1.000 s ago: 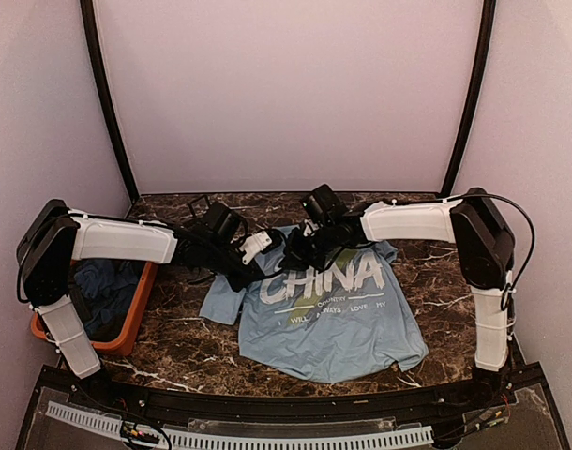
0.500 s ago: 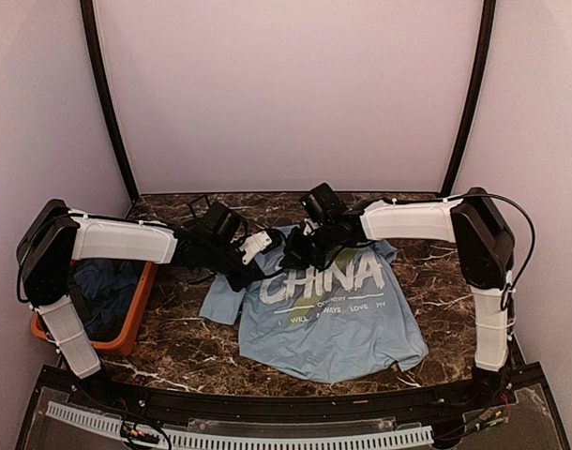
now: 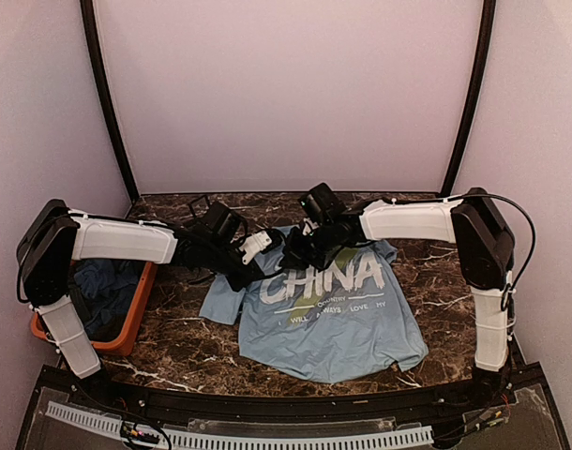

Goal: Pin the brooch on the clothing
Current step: Cross the brooch on the flattened clothing.

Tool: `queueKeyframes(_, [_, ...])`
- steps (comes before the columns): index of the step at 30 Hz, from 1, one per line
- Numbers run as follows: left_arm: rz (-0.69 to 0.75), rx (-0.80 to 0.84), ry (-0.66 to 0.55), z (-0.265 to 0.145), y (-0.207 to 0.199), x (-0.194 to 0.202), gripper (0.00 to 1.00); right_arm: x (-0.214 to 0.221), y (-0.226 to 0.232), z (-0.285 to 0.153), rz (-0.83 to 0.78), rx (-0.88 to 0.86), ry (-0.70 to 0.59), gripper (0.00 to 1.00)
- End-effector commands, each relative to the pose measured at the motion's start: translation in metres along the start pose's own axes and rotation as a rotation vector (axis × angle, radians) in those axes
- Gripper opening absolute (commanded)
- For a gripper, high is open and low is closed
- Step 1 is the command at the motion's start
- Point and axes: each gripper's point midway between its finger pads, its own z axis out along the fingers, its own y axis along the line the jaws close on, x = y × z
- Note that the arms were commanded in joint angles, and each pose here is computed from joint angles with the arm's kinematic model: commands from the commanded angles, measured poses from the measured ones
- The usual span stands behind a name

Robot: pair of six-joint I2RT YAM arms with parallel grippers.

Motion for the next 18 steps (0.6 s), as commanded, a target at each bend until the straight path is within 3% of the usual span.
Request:
queueKeyframes(1, [0.017, 0.016, 0.009, -0.0019, -0.0052, -0.0017, 0.02, 0.0018, 0.0272, -0.0141, -0.044, -0.05, -0.023, 0.0])
queueKeyframes(18, [0.02, 0.024, 0.006, -0.0026, -0.0075, -0.0031, 0.01, -0.0008, 0.0282, -0.018, -0.045, -0.033, -0.055, 0.0])
